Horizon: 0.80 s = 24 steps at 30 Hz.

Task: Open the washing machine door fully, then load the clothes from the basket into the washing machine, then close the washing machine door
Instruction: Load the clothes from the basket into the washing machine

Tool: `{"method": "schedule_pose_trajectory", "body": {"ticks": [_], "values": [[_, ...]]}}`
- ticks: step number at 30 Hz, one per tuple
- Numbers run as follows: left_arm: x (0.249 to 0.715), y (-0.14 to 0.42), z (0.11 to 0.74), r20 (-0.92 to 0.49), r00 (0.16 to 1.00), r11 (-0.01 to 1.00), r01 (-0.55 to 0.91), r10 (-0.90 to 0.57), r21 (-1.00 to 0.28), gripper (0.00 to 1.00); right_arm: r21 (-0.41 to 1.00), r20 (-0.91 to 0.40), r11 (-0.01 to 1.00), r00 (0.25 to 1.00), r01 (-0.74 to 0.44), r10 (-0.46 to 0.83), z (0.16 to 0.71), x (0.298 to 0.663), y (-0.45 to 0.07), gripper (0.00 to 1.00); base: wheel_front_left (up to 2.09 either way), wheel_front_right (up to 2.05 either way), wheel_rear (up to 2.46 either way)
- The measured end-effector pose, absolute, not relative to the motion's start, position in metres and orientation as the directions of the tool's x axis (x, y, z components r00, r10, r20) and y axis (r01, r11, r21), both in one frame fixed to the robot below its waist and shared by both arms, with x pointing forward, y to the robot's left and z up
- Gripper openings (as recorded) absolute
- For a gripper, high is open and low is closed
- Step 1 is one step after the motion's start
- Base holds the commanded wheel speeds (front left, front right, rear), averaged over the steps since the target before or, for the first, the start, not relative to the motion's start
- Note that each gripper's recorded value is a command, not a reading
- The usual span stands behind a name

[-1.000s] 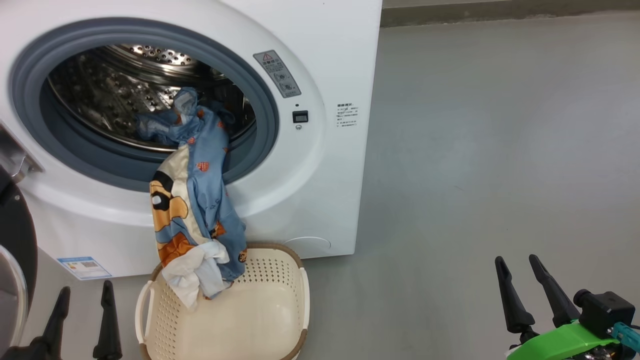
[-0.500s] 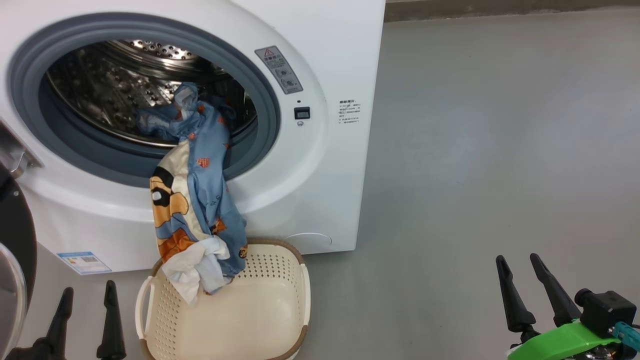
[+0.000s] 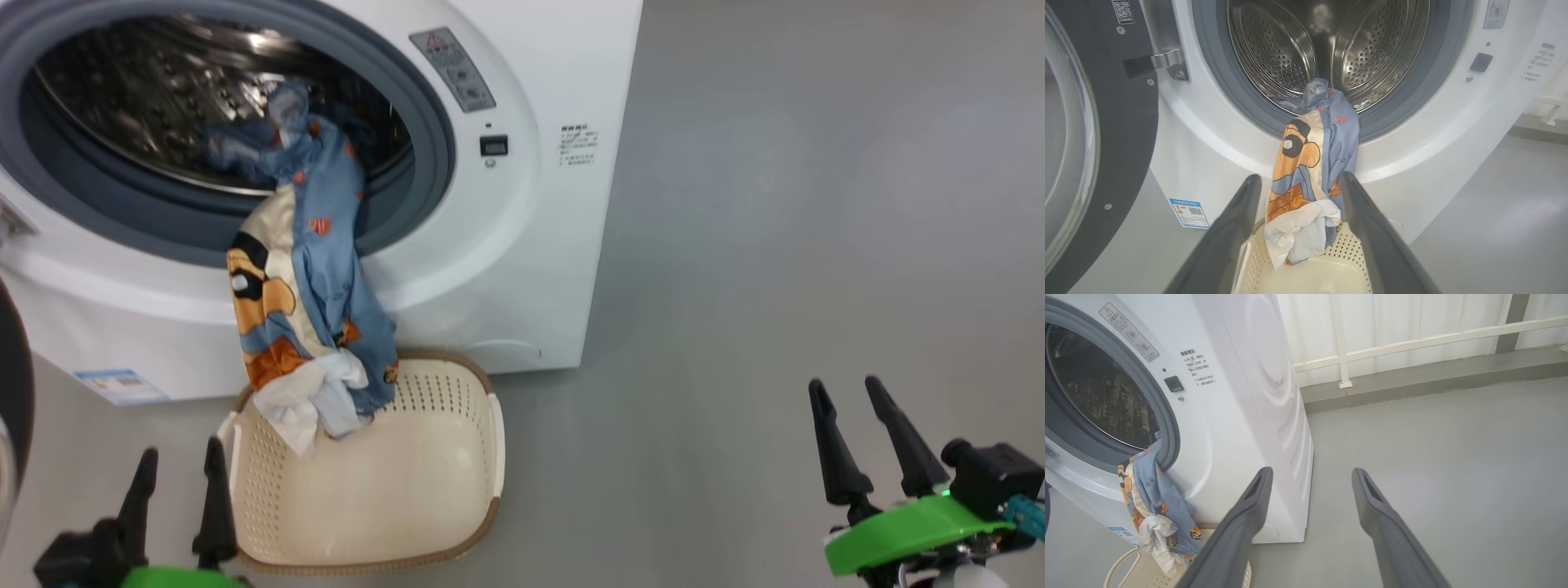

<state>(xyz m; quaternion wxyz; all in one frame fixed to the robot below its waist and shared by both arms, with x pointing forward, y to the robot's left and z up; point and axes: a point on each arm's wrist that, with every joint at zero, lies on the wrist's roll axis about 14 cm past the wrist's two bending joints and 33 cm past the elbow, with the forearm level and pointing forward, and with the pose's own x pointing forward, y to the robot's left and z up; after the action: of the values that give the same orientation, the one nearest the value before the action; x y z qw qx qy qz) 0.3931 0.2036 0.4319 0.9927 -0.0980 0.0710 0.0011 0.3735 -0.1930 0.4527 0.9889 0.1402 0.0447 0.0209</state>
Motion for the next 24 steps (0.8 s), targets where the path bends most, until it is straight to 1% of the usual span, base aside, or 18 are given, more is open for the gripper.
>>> {"method": "schedule_pose_trajectory", "body": {"ticks": [4,9,16,24], "values": [[0.412,0.197,0.422,-0.163,0.986,0.973,-0.018,-0.02,-0.232,1.0,0.281,-0.085,0.959,0.995,-0.025,0.051,0.45,0.388,-0.193,1.0,0.0,0.0,0.0],[0.435,0.189,0.403,-0.206,0.978,0.968,-0.015,-0.038,-0.25,1.0,0.279,-0.097,0.96,0.994,-0.021,0.05,0.441,0.407,-0.192,1.0,0.0,0.0,0.0],[0.464,0.187,0.367,-0.288,0.956,0.967,-0.022,-0.054,-0.254,1.0,0.277,-0.113,0.961,0.992,-0.023,0.057,0.426,0.434,-0.188,1.0,0.0,0.0,0.0],[0.503,0.174,0.318,-0.386,0.916,0.965,0.003,-0.108,-0.263,1.0,0.264,-0.15,0.964,0.987,-0.017,0.058,0.399,0.461,-0.187,1.0,0.0,0.0,0.0]]}}
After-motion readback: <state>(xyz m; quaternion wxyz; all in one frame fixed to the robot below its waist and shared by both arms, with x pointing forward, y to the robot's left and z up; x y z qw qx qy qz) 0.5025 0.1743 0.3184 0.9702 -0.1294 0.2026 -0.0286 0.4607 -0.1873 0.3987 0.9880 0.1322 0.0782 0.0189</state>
